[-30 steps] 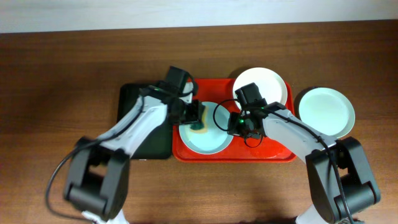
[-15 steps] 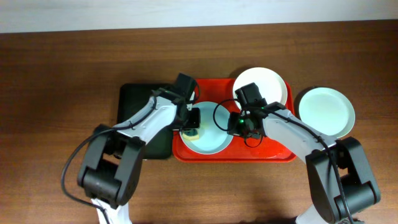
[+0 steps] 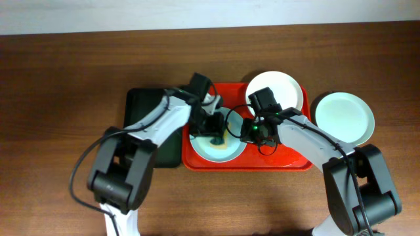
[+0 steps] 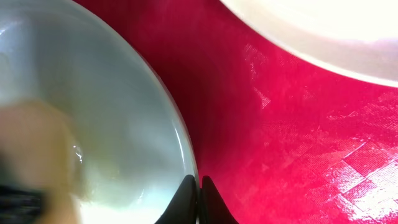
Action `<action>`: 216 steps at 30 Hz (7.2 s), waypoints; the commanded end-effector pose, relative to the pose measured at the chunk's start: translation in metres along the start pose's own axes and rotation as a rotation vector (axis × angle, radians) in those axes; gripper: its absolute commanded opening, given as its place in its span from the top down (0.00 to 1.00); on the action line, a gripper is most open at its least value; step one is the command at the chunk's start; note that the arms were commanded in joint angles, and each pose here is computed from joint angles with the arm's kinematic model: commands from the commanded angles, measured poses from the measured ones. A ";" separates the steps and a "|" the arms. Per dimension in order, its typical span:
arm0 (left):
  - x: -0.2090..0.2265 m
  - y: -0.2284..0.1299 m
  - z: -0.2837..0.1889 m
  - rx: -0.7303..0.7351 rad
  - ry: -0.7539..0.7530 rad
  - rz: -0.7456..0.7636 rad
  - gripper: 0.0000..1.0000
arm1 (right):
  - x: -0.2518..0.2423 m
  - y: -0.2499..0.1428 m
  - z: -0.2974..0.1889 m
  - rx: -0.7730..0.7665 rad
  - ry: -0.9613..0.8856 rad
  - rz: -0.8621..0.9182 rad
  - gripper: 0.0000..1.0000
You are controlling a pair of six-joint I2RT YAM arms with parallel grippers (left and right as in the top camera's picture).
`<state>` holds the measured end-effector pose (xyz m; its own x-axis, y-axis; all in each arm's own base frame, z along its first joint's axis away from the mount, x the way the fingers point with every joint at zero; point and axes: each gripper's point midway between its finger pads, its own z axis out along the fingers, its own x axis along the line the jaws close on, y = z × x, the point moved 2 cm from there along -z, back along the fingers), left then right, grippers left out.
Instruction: Clean dirty plates on tray and stack at the side
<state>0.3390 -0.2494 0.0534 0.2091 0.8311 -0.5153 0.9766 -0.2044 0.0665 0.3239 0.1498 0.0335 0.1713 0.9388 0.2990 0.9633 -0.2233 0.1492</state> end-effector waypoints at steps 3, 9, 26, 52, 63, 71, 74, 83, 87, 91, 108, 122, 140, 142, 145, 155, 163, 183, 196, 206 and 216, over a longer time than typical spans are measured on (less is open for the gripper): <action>0.010 0.028 -0.073 -0.211 0.163 0.036 1.00 | -0.005 -0.003 0.003 0.008 -0.016 -0.003 0.96; 0.022 0.017 -0.049 -0.152 0.218 0.028 1.00 | -0.004 -0.002 0.003 0.005 -0.014 -0.004 0.96; -0.014 -0.017 0.028 0.123 -0.219 -0.012 1.00 | -0.005 -0.003 0.003 0.008 -0.016 -0.003 0.96; 0.133 -0.024 -0.152 -0.116 0.526 -0.202 1.00 | -0.007 -0.006 0.003 0.021 -0.025 -0.011 0.96; 0.166 -0.031 -0.096 -0.078 0.528 -0.214 1.00 | -0.007 -0.006 0.003 0.020 -0.025 -0.012 0.96; 0.144 -0.008 -0.142 -0.150 0.493 -0.216 0.61 | -0.008 -0.004 0.003 0.012 -0.036 -0.012 0.77; 0.127 0.013 -0.202 -0.305 0.490 -0.231 0.41 | -0.009 -0.004 0.003 0.010 -0.041 -0.012 0.73; 0.138 0.005 -0.323 -0.653 0.471 -0.494 0.01 | -0.010 -0.006 0.004 0.014 -0.044 -0.011 0.79; 0.142 0.000 -0.325 -0.647 0.476 -0.513 0.01 | -0.011 -0.006 0.008 0.003 -0.036 -0.013 0.81; 0.142 0.000 -0.325 -0.647 0.476 -0.513 0.01 | -0.010 -0.007 0.008 0.008 -0.028 -0.009 0.96; 0.143 0.000 -0.325 -0.647 0.476 -0.513 0.01 | 0.041 0.052 -0.097 -0.038 -0.021 -0.021 0.96; 0.142 0.000 -0.325 -0.647 0.476 -0.513 0.01 | 0.151 0.061 -0.136 -0.637 -0.253 -0.335 0.96; 0.143 0.000 -0.325 -0.646 0.476 -0.514 0.01 | 0.273 0.054 -0.258 -1.288 -0.511 -0.847 0.96; 0.142 0.000 -0.325 -0.647 0.476 -0.513 0.01 | 0.277 0.057 -0.271 -1.340 -0.508 -0.835 0.96; 0.142 0.000 -0.325 -0.647 0.476 -0.513 0.01 | 0.281 0.058 -0.281 -1.382 -0.489 -0.809 0.96; 0.142 0.000 -0.325 -0.647 0.476 -0.513 0.01 | 0.284 0.059 -0.294 -1.432 -0.464 -0.774 0.96; 0.142 0.000 -0.325 -0.647 0.476 -0.513 0.01 | 0.284 0.060 -0.297 -1.447 -0.451 -0.755 0.96; 0.142 0.000 -0.325 -0.647 0.476 -0.513 0.01 | 0.210 0.051 -0.114 -0.665 -0.051 -0.382 0.96; 0.142 0.000 -0.325 -0.647 0.476 -0.513 0.01 | 0.082 0.139 -0.178 -0.545 0.072 -0.086 0.96; 0.142 0.000 -0.325 -0.647 0.476 -0.513 0.01 | -0.137 0.148 -0.202 -0.393 -0.208 0.377 0.96; 0.142 0.000 -0.325 -0.647 0.476 -0.513 0.01 | -0.271 0.108 -0.239 -0.366 -0.326 0.738 0.96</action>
<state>0.3840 0.0364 0.2590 -0.3844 0.8974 -0.2165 0.7671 0.4410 0.4659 0.3435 -0.1751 0.1909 0.8029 0.5754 0.1557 0.5044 -0.7949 0.3372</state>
